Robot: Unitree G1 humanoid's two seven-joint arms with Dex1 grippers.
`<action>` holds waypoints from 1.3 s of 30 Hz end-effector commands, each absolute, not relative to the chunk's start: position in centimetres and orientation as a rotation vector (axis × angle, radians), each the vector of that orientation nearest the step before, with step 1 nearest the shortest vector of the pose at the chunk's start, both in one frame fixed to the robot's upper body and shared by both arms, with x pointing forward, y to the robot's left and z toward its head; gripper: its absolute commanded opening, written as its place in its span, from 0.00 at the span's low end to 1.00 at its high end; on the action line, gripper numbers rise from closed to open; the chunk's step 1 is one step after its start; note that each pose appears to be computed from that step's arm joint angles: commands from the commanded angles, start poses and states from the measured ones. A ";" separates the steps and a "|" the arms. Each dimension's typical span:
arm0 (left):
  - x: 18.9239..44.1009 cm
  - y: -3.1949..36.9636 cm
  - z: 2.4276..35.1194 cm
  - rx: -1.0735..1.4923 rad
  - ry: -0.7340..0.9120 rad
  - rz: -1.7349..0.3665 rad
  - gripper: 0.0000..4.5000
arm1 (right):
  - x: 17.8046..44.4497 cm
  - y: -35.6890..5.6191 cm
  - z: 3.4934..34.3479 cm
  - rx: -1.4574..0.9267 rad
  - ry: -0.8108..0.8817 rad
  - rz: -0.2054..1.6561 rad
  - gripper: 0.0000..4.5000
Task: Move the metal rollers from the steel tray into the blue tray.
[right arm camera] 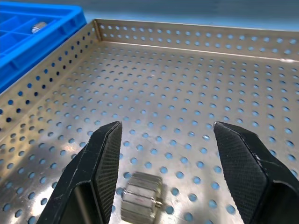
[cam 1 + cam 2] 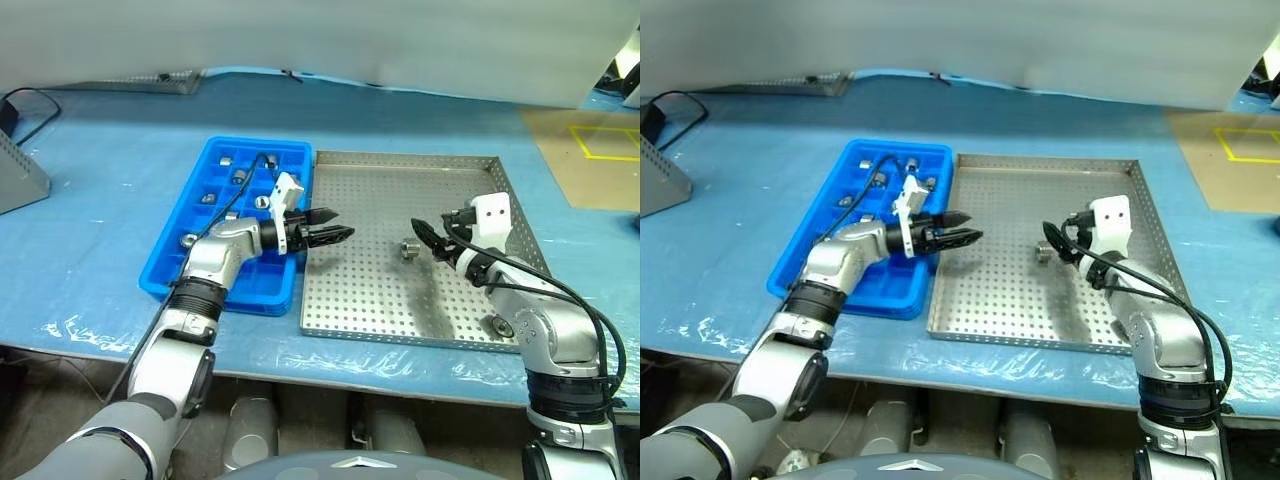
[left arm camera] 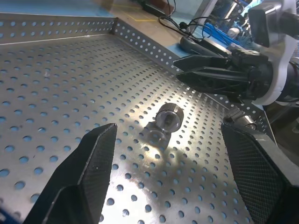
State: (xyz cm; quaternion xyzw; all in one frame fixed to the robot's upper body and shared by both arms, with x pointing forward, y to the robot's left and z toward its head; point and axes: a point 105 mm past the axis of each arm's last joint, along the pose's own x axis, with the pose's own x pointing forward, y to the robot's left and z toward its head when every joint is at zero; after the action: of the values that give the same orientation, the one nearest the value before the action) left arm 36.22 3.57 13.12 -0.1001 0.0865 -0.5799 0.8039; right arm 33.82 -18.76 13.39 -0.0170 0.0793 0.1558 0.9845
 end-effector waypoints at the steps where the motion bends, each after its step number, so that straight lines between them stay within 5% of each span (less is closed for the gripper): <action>1: 36.1 3.7 15.1 -0.216 0.112 -1.243 0.83 | 34.1 -18.0 14.1 -0.053 0.116 0.342 0.72; 23: 36.8 4.8 14.0 -0.194 0.114 -1.231 0.83 | 33.2 -17.7 9.3 -0.159 0.264 0.376 0.72; 31: 36.8 4.7 13.7 -0.192 0.117 -1.236 0.84 | 33.0 -17.9 9.9 -0.158 0.242 0.392 0.28; 39: 36.8 5.6 14.3 -0.178 0.112 -1.215 0.84 | 33.1 -17.4 10.2 -0.163 0.233 0.411 0.28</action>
State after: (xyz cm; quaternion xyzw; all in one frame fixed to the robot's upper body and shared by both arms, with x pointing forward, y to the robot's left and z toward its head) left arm 36.63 5.19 12.49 -0.0937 0.0793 -0.5681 0.8137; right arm 32.89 -17.61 8.60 -0.0764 0.1457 0.1997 0.9659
